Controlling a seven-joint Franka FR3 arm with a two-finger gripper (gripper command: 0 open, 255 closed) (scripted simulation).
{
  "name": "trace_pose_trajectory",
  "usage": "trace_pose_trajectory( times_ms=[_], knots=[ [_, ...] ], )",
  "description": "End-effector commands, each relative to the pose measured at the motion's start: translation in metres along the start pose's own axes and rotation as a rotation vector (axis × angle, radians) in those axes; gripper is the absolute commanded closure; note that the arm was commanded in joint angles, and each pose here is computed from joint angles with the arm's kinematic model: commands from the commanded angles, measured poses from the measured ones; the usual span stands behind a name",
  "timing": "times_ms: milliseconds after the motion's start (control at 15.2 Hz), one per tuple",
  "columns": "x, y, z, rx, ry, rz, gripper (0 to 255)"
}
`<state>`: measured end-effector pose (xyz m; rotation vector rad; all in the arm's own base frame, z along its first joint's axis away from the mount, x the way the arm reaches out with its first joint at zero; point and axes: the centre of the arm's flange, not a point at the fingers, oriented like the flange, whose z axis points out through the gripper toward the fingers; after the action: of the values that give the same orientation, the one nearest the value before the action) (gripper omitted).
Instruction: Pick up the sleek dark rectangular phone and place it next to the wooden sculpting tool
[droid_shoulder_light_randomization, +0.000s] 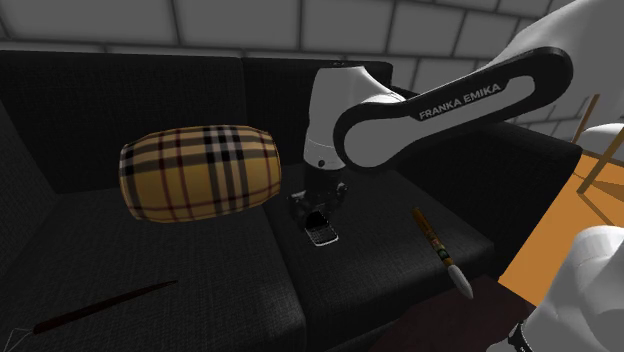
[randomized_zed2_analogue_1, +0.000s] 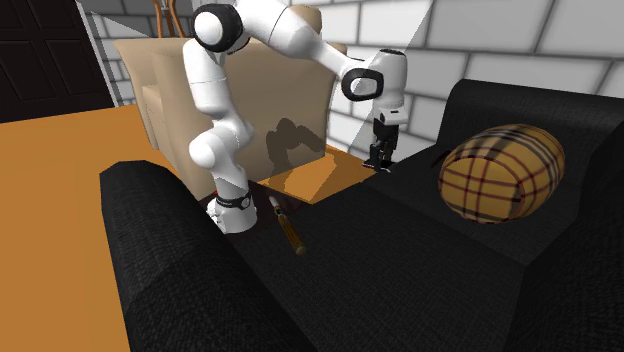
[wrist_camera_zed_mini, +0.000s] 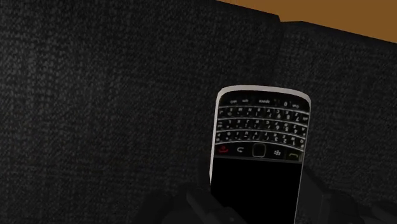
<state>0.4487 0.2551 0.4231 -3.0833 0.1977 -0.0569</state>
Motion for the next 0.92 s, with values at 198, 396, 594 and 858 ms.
trace_pose_trajectory(
  times_ms=[198,396,594,858],
  knots=[
    [-0.016,-0.063,0.004,0.001,0.000,0.002,255],
    [-0.025,-0.102,0.004,0.001,0.000,0.002,255],
    [-0.033,-0.140,0.005,0.001,0.000,0.002,255],
    [-0.045,-0.192,0.006,0.001,0.000,0.002,255]
  ],
)
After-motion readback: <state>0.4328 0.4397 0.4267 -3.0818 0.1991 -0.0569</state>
